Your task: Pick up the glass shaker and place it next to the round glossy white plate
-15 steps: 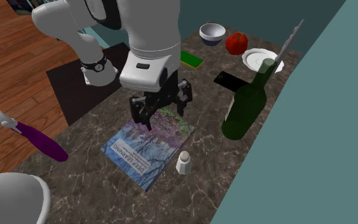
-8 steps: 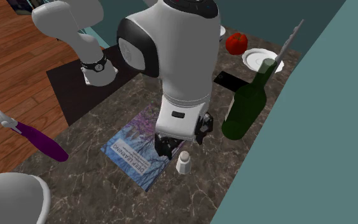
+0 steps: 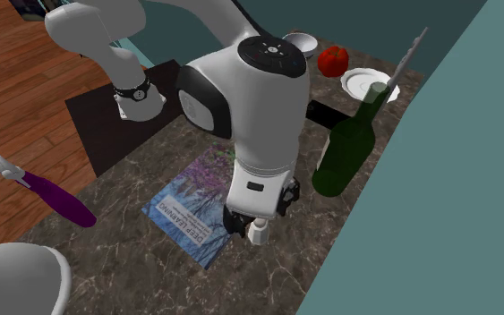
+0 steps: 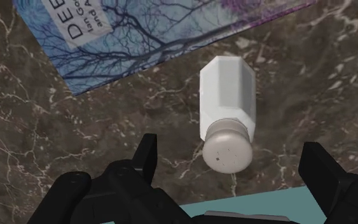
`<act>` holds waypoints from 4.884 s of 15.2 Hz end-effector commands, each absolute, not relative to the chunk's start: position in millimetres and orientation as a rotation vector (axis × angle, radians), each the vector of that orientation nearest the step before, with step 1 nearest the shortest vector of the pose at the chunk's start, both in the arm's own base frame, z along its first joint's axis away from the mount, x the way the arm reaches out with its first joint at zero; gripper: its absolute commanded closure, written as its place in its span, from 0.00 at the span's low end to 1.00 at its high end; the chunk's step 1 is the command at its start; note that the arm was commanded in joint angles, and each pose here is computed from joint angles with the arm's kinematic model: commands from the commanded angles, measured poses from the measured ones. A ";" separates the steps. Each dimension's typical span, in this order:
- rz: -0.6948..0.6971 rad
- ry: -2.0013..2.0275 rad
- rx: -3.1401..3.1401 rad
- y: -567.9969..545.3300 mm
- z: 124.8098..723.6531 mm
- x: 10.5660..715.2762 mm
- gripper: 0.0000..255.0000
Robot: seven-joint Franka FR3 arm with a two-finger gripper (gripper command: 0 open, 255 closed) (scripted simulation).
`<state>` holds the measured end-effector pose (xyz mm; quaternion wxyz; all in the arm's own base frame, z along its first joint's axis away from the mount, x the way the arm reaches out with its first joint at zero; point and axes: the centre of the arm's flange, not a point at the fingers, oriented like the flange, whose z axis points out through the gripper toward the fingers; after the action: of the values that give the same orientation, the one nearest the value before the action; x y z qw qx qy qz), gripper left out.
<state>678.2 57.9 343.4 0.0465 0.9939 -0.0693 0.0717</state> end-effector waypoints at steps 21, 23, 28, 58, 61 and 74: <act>0.220 -0.211 3.033 57.8 352.5 681.4 1.00; 0.220 -0.211 3.033 57.8 363.0 681.4 1.00; 0.220 -0.211 3.033 57.8 389.4 681.4 1.00; 0.220 -0.211 3.033 111.4 517.2 642.8 1.00; 0.220 -0.211 3.033 143.5 517.3 619.7 1.00; 0.220 -0.211 3.033 282.8 517.9 519.5 1.00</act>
<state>523.0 272.5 517.9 0.0464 0.9940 -0.0683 0.0719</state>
